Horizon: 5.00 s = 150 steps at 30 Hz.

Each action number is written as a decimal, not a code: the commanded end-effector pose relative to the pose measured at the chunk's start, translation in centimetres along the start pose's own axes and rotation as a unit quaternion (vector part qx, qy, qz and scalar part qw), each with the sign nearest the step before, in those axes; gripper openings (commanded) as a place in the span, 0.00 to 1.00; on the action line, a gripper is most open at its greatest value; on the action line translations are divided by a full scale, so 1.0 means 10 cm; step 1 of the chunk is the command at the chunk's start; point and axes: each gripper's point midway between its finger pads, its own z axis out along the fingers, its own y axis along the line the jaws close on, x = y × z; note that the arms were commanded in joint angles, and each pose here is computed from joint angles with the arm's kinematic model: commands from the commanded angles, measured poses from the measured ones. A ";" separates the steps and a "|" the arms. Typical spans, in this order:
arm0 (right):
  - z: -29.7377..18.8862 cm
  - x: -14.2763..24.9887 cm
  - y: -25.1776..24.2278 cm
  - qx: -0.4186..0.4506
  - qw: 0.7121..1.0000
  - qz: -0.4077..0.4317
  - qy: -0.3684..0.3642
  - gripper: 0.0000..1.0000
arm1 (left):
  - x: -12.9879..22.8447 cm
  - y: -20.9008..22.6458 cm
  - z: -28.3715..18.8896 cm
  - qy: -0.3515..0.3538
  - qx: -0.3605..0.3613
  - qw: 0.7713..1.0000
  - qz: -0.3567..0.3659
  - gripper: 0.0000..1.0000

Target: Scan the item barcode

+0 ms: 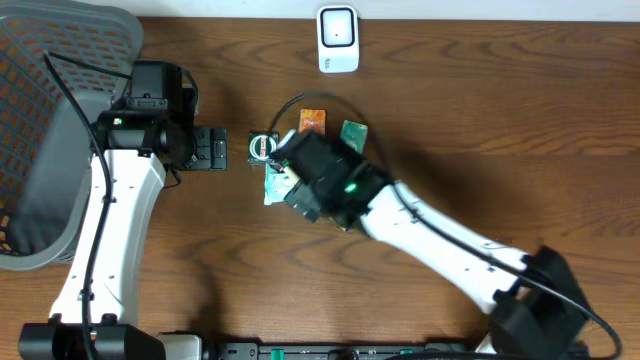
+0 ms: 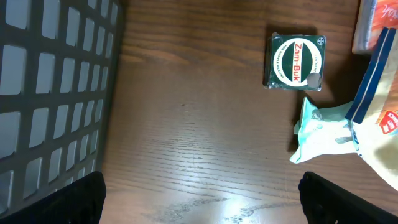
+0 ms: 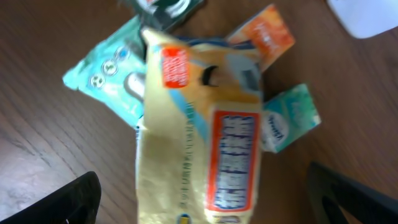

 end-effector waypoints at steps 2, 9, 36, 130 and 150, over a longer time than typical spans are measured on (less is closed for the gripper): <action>0.25 0.16 0.08 0.057 0.997 -0.018 0.042 0.99 | 0.03 0.01 0.03 0.007 -0.005 1.000 0.004 0.98; 0.44 0.32 0.31 0.101 0.989 -0.073 0.077 0.99 | 0.03 0.01 0.03 0.007 -0.005 1.000 0.004 0.98; 0.99 0.91 -0.27 0.130 0.975 0.012 0.178 0.03 | 0.03 0.01 0.04 0.007 -0.005 1.000 0.004 0.98; -1.31 -0.56 -1.73 -0.519 0.753 0.284 -0.288 0.01 | 0.03 0.01 0.03 0.006 -0.005 1.000 0.004 0.98; -1.32 -0.54 -1.75 -0.526 0.746 0.300 -0.277 0.01 | 0.03 0.01 0.03 0.006 -0.005 1.000 0.004 0.98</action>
